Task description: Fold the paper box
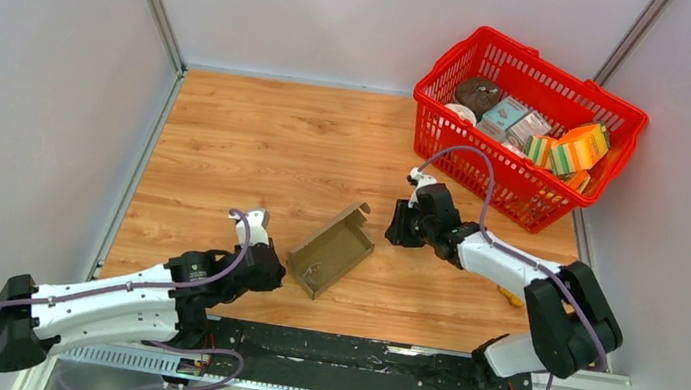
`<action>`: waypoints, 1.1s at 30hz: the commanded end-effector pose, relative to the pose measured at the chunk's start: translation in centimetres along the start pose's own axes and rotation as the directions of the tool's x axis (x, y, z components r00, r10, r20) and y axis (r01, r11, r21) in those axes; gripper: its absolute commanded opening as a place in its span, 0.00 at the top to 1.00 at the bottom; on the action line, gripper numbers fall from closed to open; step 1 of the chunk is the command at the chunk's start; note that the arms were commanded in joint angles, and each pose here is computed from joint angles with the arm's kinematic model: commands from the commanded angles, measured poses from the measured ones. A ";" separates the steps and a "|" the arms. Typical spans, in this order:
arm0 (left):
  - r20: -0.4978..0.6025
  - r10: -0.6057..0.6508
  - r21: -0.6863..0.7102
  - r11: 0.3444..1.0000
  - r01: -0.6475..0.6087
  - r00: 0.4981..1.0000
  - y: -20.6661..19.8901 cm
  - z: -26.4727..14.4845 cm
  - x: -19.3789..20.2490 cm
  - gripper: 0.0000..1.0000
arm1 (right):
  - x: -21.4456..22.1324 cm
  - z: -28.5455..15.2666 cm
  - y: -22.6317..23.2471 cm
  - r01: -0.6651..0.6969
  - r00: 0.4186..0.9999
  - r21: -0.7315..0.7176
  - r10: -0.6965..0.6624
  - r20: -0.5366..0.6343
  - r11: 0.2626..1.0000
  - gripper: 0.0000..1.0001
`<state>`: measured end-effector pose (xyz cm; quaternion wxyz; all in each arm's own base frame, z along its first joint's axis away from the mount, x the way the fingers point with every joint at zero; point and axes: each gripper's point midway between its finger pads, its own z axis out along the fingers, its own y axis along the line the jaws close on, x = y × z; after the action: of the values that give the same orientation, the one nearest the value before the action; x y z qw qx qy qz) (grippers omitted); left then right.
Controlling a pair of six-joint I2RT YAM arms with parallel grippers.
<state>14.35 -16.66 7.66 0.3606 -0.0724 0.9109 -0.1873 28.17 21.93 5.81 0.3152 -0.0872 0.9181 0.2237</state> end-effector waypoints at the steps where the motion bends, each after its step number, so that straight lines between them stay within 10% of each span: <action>1: 0.002 -0.111 0.131 0.985 0.110 0.994 -4.1 0.5 -1.1 0.86 | -1.7 1.6 2.1 -0.018 0.999 -0.093 0.022 0.046 0.995 0.68; 18: -0.007 -0.054 0.073 0.996 0.054 0.999 -3.8 1.7 -1.5 0.87 | 3.2 -2.0 10.0 -0.156 0.986 -0.410 0.115 -0.121 0.899 0.66; 33: -0.087 -0.036 0.129 0.991 0.047 0.996 0.8 -3.4 0.7 0.56 | 0.6 -7.3 4.7 0.048 0.999 -0.113 -0.047 0.013 0.992 0.54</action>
<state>13.27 -16.14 9.30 0.3447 -0.0943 0.8969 -0.2605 22.66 24.47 10.80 0.2999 -0.1043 0.8989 0.3020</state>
